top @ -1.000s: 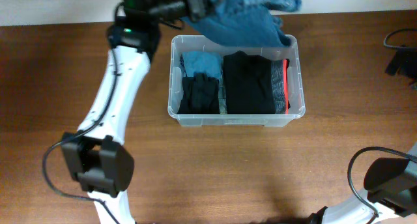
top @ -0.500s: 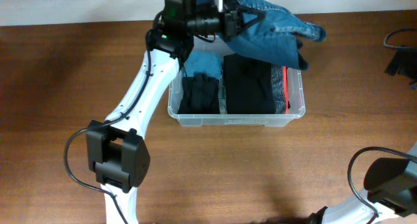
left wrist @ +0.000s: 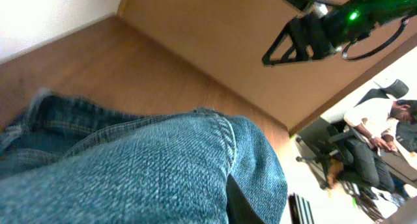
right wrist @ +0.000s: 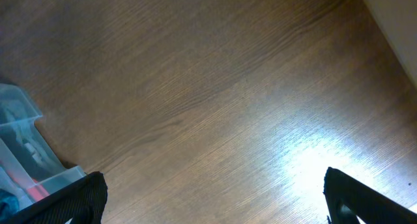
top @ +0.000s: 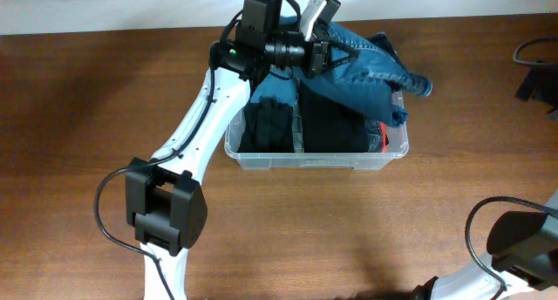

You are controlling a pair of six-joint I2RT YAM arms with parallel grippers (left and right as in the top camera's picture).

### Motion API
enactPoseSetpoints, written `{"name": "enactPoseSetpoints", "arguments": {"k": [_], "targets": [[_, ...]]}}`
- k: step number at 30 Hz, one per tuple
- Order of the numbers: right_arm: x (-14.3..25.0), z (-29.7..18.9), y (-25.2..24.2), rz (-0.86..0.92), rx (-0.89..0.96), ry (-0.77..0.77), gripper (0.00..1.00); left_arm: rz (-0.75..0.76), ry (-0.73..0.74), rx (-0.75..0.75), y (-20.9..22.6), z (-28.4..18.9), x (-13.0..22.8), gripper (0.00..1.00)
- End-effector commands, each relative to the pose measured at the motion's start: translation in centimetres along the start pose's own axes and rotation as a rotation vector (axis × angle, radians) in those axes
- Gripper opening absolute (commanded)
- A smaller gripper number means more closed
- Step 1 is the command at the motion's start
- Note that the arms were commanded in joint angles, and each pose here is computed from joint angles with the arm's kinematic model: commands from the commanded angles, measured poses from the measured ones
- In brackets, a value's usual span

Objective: Pack container
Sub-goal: 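Lower the dark jeans onto the bin's contents and release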

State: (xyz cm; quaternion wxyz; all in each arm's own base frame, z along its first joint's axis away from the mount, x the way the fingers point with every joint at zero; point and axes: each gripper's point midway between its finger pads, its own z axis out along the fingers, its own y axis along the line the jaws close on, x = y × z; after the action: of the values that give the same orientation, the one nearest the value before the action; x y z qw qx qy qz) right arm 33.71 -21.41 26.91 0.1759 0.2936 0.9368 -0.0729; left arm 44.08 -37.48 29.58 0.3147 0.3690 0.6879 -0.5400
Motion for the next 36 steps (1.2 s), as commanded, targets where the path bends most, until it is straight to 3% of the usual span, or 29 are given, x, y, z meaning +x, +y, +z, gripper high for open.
{"name": "enactPoseSetpoints", "arguments": {"k": [1, 9, 21, 36], "targets": [[0.1, 0.2, -0.1, 0.006, 0.0, 0.007, 0.99, 0.026, 0.024, -0.096, 0.7, -0.5, -0.1, 0.0], [0.1, 0.2, -0.1, 0.006, 0.0, 0.006, 0.98, -0.214, 0.218, -0.463, 6.1, -2.9, 6.3, 0.0], [0.1, 0.2, -0.1, 0.006, 0.0, 0.006, 0.99, -0.404, 0.483, -0.708, 6.9, -7.3, 13.5, 0.0], [0.1, 0.2, -0.1, 0.006, 0.0, 0.006, 0.98, -0.549, 0.765, -0.858, 3.5, -12.9, 18.6, 0.0]]}}
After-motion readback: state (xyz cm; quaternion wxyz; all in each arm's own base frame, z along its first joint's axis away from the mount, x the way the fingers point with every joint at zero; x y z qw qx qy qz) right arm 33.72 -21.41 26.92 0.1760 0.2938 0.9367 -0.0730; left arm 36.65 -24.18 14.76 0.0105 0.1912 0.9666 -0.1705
